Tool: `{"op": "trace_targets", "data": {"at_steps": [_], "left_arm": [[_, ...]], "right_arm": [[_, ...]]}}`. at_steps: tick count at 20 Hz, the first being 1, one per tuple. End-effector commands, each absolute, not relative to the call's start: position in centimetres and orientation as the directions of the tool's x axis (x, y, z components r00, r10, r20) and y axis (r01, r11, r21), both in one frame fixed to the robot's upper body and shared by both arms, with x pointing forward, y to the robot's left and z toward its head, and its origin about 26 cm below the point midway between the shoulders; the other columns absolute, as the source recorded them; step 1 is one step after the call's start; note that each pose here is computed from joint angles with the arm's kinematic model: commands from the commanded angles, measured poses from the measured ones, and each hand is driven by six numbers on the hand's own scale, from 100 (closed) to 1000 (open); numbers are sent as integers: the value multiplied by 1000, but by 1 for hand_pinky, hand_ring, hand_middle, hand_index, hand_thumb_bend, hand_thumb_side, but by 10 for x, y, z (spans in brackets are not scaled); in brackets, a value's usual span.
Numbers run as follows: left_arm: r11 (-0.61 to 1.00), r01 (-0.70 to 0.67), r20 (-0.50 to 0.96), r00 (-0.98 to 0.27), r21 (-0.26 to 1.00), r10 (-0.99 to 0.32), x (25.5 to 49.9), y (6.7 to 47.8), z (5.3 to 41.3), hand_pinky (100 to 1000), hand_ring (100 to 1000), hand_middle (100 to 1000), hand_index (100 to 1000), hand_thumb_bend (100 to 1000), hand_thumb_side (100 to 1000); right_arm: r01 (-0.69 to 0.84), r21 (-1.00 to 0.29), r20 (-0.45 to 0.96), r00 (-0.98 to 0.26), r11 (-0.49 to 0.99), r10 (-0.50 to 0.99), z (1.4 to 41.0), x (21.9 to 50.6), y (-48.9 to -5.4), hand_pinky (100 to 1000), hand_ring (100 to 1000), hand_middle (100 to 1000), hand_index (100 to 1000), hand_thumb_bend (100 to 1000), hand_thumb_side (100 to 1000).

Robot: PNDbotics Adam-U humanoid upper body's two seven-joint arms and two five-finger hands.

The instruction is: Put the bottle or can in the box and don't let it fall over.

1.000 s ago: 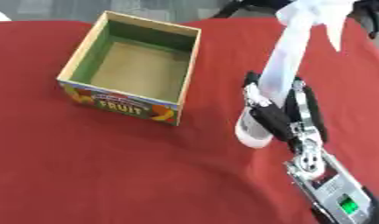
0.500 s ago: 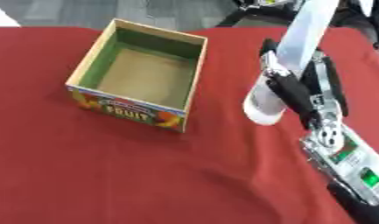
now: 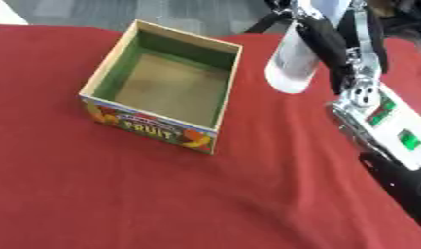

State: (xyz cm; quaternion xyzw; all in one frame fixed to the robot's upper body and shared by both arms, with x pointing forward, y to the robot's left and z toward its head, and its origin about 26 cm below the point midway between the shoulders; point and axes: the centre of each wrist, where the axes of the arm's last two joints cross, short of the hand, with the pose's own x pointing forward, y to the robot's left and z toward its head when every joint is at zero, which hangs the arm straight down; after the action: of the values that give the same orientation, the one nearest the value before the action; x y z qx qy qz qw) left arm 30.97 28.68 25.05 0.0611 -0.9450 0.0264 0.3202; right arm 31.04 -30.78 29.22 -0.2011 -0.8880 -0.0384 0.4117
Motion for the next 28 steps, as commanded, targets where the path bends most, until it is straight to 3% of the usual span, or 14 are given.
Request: {"op": "trace_targets", "data": {"at_steps": [1,3,14,19,28], "left_arm": [[997,-80,559,-826,15,-75,308,278,267,494,1000,1000,588,133,694],[999,-37,535,-843,39,-52,309,271,276,495,1000,1000,589,132,691],[994,98,423,-903,39,73,310,246,310,506,1000,1000,589,152,689],[988,151,377,-917,27,130,310,237,320,508,1000,1000,589,152,689],[984,177,348,-923,12,162,309,234,324,509,1000,1000,590,154,690]], "right_arm": [[438,-97,684,-623,894,379,315,305,-321,907,608,148,128,100,433],[474,-91,671,-621,876,405,318,305,-329,907,610,153,132,100,405],[525,55,590,-703,849,397,333,315,-348,889,627,193,169,100,430],[532,25,600,-685,846,413,319,329,-355,886,647,251,208,100,417],[561,-49,580,-658,826,481,305,345,-355,884,642,250,208,100,416]]}}
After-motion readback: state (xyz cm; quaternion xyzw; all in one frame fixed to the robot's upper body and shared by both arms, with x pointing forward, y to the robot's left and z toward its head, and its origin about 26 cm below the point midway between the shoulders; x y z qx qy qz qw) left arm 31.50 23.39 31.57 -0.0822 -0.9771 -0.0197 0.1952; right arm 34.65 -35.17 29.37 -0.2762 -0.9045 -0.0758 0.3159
